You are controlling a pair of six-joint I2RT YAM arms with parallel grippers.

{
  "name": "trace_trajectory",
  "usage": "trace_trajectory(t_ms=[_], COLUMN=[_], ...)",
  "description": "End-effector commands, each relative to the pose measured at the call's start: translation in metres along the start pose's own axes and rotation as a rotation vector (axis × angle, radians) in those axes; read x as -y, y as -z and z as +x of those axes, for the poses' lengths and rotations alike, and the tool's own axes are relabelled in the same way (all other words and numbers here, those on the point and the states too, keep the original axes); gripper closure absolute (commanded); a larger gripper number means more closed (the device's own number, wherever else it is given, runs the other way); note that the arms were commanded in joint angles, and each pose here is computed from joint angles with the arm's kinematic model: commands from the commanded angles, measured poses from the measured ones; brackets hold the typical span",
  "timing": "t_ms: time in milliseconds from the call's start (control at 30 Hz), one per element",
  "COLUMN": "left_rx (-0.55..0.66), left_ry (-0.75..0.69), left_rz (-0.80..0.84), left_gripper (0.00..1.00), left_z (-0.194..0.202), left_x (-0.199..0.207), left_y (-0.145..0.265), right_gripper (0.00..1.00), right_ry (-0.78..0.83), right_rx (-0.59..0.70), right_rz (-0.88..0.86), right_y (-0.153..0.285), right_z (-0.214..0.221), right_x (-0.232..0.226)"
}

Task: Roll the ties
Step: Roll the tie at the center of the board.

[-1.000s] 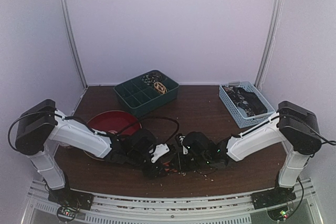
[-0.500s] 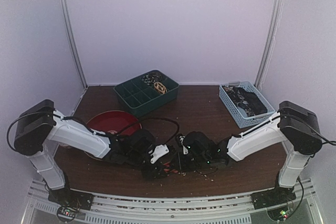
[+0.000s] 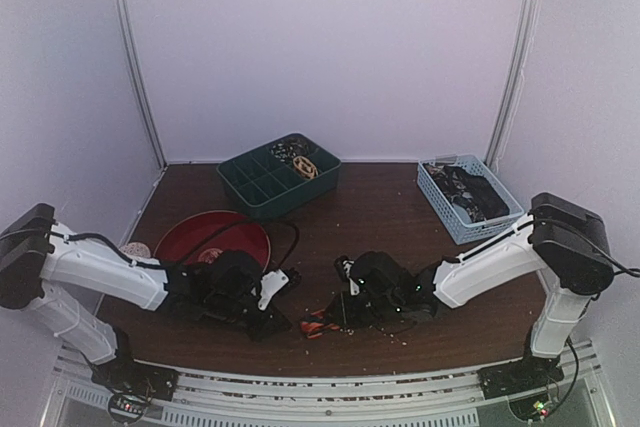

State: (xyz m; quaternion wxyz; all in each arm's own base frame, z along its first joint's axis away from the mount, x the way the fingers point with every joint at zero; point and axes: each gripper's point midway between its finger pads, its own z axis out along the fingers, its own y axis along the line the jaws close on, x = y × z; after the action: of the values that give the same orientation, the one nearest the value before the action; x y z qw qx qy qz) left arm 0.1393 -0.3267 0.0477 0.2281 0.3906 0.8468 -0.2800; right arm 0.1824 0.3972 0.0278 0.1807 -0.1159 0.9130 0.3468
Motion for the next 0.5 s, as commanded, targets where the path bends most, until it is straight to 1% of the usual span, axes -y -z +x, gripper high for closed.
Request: trace_trajectory(t_ms=[0, 133, 367, 467], left_rx=[0.037, 0.044, -0.011, -0.014], left_ry=[0.107, 0.135, 0.132, 0.129], left_rz=[0.004, -0.007, 0.012, 0.023], left_gripper=[1.00, 1.00, 1.00, 1.00], left_z=[0.004, 0.002, 0.009, 0.009], left_x=[0.001, -0.001, 0.008, 0.012], left_y=[-0.001, -0.009, -0.035, -0.042], right_gripper=[0.85, 0.84, 0.84, 0.84], right_ry=[0.000, 0.002, 0.004, 0.004], right_rx=[-0.034, -0.032, -0.033, -0.029], right_rz=[0.043, 0.045, 0.074, 0.081], right_y=[0.002, 0.002, 0.004, 0.006], right_z=[0.010, 0.009, 0.010, 0.010], right_x=[0.013, 0.012, 0.018, 0.020])
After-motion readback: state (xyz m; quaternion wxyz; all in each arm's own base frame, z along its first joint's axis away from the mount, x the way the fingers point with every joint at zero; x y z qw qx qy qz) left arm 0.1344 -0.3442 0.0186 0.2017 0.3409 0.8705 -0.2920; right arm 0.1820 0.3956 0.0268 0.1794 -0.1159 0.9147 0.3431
